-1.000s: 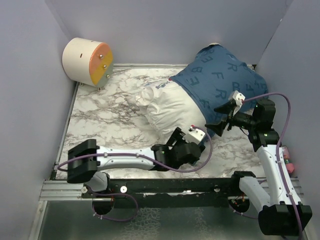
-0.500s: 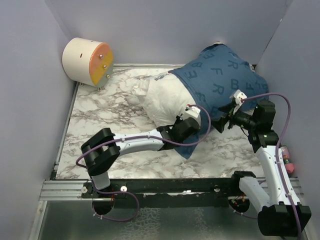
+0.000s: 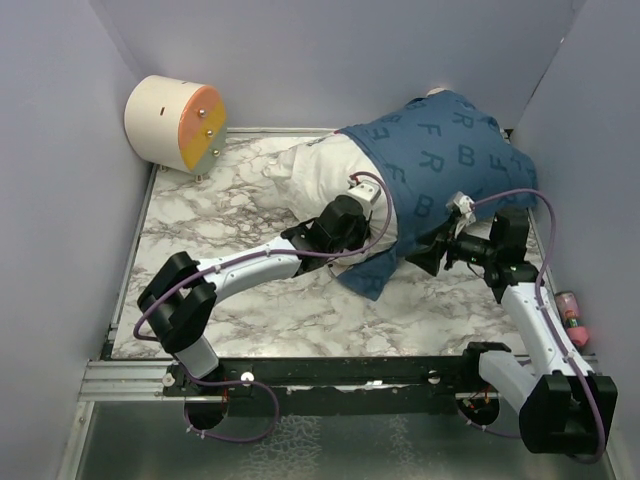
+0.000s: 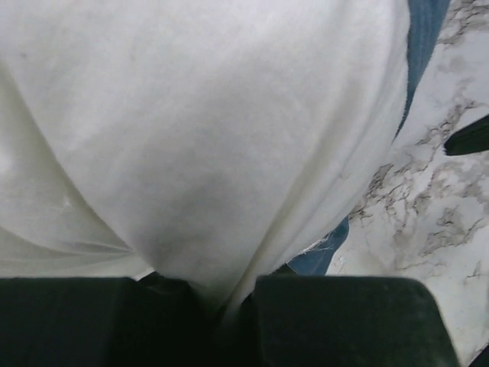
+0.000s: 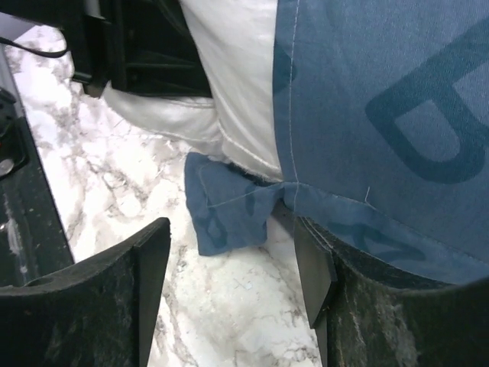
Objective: Put the pillow into the pillowcase
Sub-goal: Stuff the pillow into the pillowcase.
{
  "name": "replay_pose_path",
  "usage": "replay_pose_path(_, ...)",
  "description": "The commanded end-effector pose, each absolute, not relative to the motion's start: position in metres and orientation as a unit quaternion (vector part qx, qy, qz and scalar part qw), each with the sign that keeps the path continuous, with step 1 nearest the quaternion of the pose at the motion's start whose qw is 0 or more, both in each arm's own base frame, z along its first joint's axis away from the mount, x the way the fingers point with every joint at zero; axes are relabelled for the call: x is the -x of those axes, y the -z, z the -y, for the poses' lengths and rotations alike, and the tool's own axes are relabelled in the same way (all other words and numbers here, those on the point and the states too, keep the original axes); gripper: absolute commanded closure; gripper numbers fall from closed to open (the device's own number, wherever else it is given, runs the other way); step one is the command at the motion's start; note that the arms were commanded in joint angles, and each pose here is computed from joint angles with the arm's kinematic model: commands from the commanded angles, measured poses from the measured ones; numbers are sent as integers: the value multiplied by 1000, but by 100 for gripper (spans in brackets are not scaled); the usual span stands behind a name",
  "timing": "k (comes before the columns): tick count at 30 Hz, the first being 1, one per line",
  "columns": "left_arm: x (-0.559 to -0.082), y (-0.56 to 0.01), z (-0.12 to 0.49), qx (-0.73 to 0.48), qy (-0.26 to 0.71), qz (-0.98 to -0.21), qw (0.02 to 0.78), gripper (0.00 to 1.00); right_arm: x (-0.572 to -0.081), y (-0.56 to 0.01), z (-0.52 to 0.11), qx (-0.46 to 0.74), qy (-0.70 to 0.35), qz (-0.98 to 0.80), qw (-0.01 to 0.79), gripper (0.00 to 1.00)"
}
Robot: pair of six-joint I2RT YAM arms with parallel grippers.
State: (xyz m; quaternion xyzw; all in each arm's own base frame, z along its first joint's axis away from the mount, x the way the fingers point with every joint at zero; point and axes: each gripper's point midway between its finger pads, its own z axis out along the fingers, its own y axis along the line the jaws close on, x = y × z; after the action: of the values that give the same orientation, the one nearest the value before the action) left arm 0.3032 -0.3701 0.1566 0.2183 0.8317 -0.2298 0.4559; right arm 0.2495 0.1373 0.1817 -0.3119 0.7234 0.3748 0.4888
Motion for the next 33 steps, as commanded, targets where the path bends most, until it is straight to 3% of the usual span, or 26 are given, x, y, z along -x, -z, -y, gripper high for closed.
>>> replay_pose_path(1,-308,-226,411,-229,337,-768,494,100,-289,-200,-132,294,-315,-725,537,40)
replay_pose_path(4,-307,-228,415,-236,345,-765,491,100,-308,-197,-136,282,-295,-743,530,51)
replay_pose_path(11,-303,-228,416,-243,352,-762,486,100,-349,-196,-123,219,-224,-772,554,56)
replay_pose_path(17,-305,-224,412,-246,341,-765,488,100,-359,-200,-101,191,-161,-777,578,78)
replay_pose_path(22,-307,-220,412,-248,339,-766,487,100,-348,-202,-108,217,-174,-765,581,78)
replay_pose_path(27,-306,-222,416,-252,349,-762,484,100,-349,-200,-117,228,-199,-762,573,66)
replay_pose_path(29,-305,-223,418,-256,354,-759,483,100,-349,-198,-124,233,-221,-761,564,66)
replay_pose_path(33,-304,-225,420,-272,357,-746,492,100,-342,-197,-139,252,-265,-759,539,96)
